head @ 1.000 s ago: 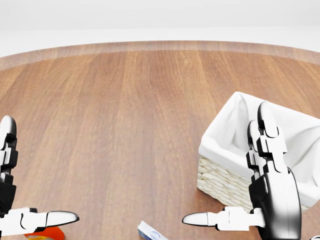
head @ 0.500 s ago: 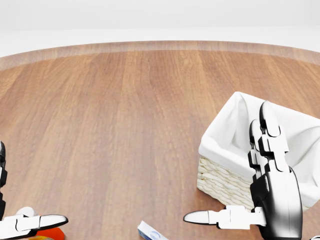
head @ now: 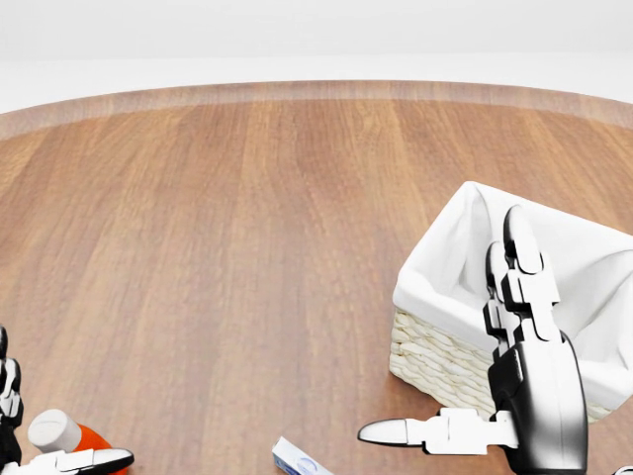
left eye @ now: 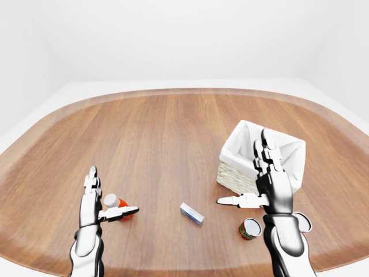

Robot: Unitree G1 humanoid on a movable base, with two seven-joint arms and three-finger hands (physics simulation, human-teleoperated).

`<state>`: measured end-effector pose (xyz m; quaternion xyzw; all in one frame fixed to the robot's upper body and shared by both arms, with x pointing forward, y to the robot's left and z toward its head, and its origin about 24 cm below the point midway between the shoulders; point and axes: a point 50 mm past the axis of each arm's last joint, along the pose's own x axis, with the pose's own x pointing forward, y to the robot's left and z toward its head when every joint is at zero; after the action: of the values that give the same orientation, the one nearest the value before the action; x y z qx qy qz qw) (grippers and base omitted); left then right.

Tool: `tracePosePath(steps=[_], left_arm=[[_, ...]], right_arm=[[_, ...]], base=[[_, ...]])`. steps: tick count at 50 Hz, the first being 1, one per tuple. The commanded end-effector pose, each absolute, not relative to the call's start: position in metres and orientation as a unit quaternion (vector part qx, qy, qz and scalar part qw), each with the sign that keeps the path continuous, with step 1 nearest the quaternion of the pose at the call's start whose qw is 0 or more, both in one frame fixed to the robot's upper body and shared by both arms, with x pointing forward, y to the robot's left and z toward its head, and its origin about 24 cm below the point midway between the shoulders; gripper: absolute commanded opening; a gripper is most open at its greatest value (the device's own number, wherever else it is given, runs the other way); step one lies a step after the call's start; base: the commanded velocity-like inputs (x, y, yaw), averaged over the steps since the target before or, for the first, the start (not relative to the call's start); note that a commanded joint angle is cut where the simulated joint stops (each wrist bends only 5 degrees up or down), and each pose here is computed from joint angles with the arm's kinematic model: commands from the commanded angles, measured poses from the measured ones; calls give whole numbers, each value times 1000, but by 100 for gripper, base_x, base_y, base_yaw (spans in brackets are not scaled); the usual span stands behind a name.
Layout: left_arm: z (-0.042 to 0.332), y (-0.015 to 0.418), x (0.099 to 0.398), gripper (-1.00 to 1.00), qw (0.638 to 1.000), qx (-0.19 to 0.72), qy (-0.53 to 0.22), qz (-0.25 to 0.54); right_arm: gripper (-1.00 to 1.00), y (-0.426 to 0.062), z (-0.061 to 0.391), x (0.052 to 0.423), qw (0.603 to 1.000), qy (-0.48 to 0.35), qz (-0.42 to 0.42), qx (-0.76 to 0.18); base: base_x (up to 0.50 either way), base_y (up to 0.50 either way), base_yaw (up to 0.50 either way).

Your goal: Pick up the ketchup, and put it in the basket.

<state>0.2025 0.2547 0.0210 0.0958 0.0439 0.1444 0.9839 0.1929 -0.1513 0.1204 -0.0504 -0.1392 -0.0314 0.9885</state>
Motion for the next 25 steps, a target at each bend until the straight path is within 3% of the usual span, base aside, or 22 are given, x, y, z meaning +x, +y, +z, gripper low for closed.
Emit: tracePosePath(steps=[1,25], left_arm=[[-21,265,204,100,969,118,142,163],[-34,266,205,100,964,121,172,164]], right_arm=[[100,-150,118,195,989,-135,-29,-50],[100,-149,119,193,989,-137,-27,-52]], base=[[0,0,0],[0,0,0]])
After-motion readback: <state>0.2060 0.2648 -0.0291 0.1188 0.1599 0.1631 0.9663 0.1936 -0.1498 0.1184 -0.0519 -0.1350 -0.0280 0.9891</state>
